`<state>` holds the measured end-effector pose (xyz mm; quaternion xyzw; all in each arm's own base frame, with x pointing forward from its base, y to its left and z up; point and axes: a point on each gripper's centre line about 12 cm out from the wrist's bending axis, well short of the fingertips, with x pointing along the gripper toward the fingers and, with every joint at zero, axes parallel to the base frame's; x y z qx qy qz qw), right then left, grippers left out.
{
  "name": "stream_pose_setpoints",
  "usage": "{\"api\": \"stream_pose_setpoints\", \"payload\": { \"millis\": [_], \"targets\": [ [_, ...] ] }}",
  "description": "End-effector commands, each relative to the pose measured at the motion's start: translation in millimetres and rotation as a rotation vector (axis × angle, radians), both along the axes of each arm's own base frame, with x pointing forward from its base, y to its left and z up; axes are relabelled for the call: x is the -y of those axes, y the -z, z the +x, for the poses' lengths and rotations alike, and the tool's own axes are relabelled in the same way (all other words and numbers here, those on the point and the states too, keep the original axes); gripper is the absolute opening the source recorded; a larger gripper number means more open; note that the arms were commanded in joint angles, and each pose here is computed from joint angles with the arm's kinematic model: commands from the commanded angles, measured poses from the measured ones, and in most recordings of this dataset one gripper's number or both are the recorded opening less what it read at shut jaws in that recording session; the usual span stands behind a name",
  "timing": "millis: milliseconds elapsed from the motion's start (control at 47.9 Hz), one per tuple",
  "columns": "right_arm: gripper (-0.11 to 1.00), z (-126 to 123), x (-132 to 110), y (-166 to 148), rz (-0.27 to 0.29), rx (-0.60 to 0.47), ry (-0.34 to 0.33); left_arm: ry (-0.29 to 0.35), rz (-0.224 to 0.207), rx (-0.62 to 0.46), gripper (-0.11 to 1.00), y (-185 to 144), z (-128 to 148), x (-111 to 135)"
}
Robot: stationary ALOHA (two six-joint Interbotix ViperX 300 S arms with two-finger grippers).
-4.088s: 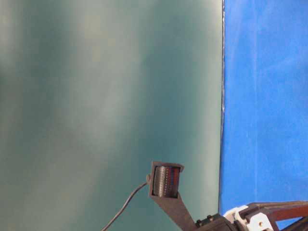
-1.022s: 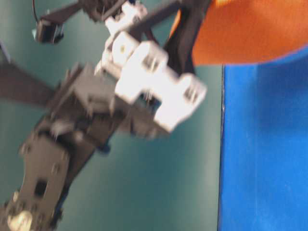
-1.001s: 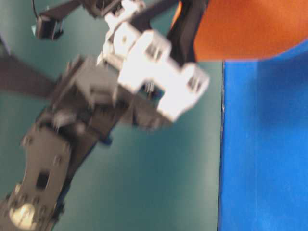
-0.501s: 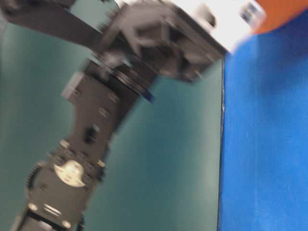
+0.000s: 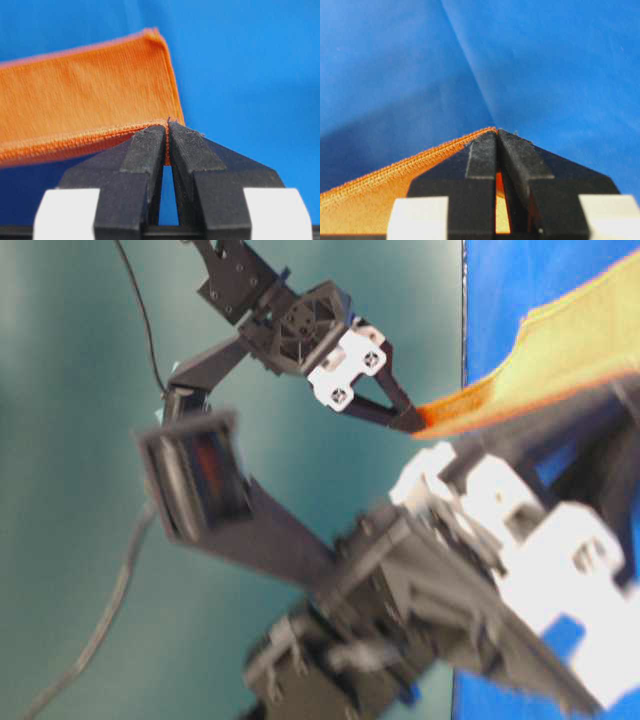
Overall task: Fold the orange towel.
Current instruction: 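Lay the strip down vertically and open both grippers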
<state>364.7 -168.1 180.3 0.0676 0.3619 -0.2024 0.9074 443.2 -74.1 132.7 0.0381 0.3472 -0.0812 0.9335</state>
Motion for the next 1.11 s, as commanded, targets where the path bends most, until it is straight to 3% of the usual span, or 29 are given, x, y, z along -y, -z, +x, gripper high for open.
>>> {"api": "stream_pose_setpoints", "payload": {
  "millis": [0,480,542,626,668,751,876,1085],
  "targets": [
    [0.02,7,7,-18,-0.03,0.052,0.004,0.034,-0.027,0.035,0.03,-15,-10,21],
    [0.02,14,-1,-10,-0.027,0.05,-0.023,0.021,-0.035,0.048,0.03,-14,-11,17],
    [0.03,14,-2,-10,-0.028,0.049,-0.027,0.02,-0.034,0.048,0.08,-13,-11,16],
    [0.04,15,-5,-10,-0.035,0.049,-0.041,0.018,-0.034,0.05,0.27,-14,-11,16],
    [0.11,16,-7,-10,-0.044,0.047,-0.051,0.018,-0.034,0.051,0.37,-14,-11,16],
    [0.38,18,-12,-9,-0.06,0.039,-0.079,0.019,-0.032,0.049,0.56,-14,-11,16],
    [0.66,18,-13,-9,-0.058,0.036,-0.08,0.019,-0.028,0.031,0.59,-15,-14,15],
    [0.64,14,-15,-11,-0.057,0.032,-0.079,0.019,-0.025,-0.013,0.62,-38,-28,12]
  ]
}}
